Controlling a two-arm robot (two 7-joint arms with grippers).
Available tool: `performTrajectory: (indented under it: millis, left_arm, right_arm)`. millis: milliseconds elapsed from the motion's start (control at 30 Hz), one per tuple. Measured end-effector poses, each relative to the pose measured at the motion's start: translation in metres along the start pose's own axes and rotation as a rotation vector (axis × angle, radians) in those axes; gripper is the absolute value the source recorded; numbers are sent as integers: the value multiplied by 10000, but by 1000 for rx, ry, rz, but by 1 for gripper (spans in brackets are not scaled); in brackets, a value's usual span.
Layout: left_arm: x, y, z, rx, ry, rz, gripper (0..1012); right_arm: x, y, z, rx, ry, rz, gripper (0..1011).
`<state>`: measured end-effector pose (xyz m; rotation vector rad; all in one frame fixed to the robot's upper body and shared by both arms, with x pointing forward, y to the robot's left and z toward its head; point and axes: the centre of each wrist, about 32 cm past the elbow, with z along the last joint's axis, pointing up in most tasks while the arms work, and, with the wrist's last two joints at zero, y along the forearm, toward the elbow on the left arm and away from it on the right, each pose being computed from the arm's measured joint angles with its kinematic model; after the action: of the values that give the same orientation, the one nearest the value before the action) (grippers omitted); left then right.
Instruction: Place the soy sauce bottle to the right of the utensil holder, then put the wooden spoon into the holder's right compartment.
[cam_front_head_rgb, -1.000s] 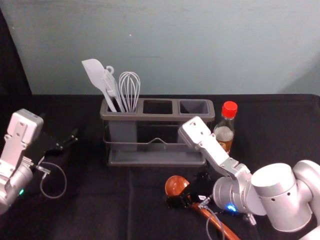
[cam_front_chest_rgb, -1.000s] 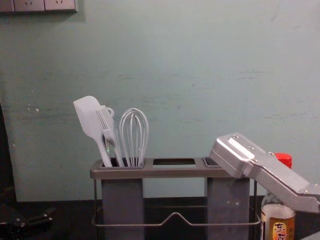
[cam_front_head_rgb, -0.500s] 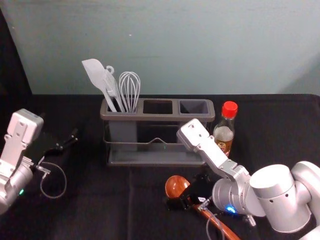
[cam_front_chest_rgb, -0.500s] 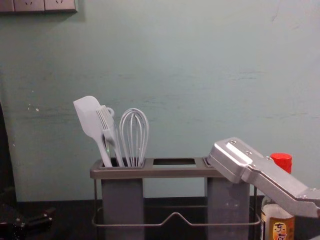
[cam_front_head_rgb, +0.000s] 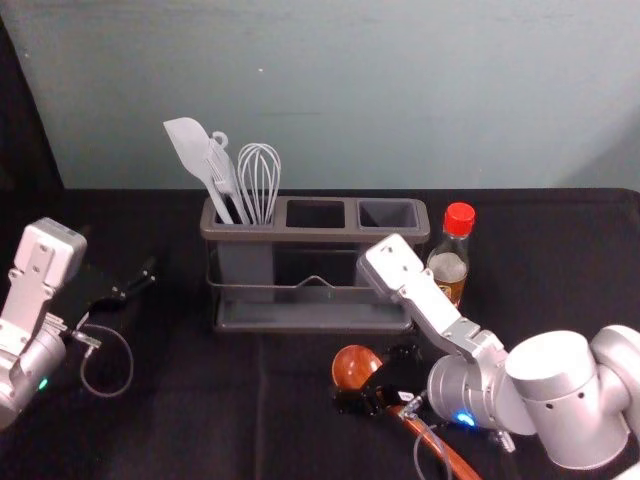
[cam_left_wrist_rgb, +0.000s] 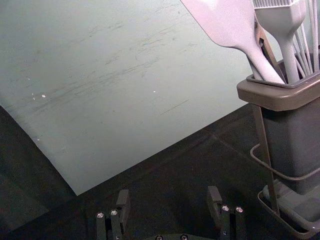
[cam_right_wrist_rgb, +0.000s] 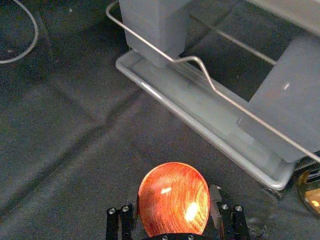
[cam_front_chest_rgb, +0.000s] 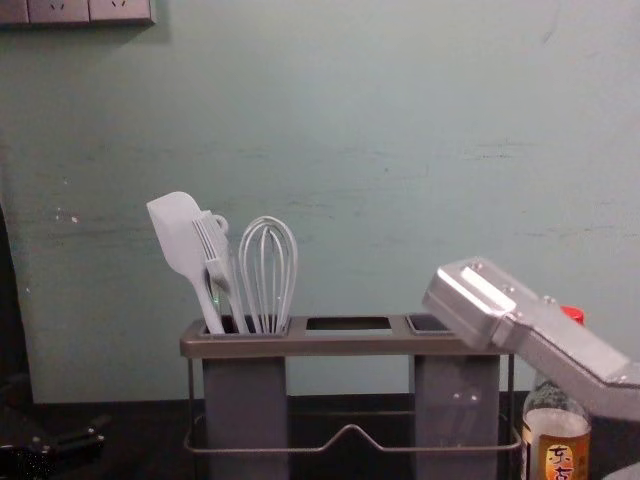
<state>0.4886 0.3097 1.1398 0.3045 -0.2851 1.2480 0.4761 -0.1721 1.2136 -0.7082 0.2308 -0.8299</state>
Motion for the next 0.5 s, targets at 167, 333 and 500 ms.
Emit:
performTrajectory:
  millis: [167, 333, 500]
  left_arm:
    - [0, 0, 0, 0, 0, 0, 1011]
    - [0, 0, 0, 0, 0, 0, 1012]
    - [0, 0, 0, 0, 0, 0, 1012]
  right_arm:
    - [-23, -158, 7, 43, -19, -12, 838]
    - [-21, -370, -66, 161, -51, -16, 837]
    - [4, -595, -203, 340, -68, -21, 837]
